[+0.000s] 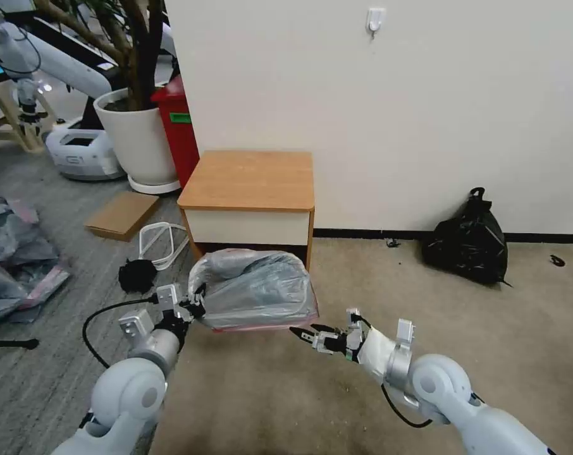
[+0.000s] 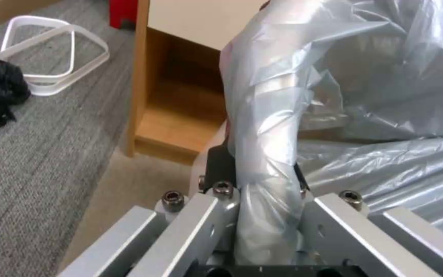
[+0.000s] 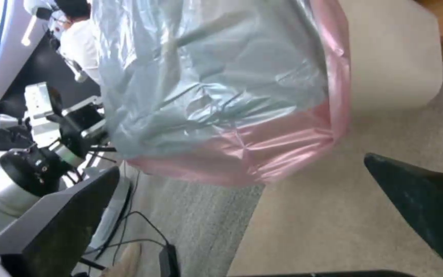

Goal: Pick up the garbage bag from the table and place it over the trash can.

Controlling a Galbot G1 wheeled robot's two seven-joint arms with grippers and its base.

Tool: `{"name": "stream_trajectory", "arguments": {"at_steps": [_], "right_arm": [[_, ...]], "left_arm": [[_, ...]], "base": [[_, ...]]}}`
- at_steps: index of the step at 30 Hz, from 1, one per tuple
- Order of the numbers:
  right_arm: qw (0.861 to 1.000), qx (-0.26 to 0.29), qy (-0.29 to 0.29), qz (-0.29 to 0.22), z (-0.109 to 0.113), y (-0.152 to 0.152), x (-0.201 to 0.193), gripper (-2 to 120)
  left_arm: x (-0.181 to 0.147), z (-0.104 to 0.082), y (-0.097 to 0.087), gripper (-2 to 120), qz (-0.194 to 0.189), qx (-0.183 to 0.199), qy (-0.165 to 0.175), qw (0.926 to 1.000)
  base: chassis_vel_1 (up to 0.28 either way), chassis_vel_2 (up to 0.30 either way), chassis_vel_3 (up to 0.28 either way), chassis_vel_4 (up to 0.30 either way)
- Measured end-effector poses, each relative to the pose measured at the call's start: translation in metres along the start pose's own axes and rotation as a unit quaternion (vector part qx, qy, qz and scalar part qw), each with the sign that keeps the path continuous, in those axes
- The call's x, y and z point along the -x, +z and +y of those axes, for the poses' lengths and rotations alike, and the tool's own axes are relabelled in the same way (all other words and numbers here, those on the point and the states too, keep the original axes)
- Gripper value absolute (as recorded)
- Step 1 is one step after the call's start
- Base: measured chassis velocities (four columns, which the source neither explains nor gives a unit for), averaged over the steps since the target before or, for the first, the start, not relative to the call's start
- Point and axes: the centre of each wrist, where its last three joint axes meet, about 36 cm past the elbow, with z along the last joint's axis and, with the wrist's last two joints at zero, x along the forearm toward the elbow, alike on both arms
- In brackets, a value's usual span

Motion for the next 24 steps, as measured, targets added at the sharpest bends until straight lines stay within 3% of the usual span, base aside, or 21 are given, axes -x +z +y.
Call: {"name": "stream_trajectory", "arguments": {"at_steps": [6,12,24], "right_arm": [[1.000,0.008,0.004,-0.005,0.003,0.001,0.004,111],[1.000,0.012,0.002,-0.010,0.004,0.001,0.007,99],[1.000,0.012,-0.003,-0.019,0.007,-0.001,0.012,53]], "left_arm": [[0.000,-0.001,0.000,3,0.000,0.000,0.001,1.0000],[-0.001,-0.002,0.002,3,0.003,-0.001,0.001,1.0000],[-0.003,-0.002,0.006,3,0.006,-0.002,0.001,1.0000]], "base": [[0.000,0.000,0.000,0.000],[0.000,0.000,0.000,0.000],[0.000,0.000,0.000,0.000]]}}
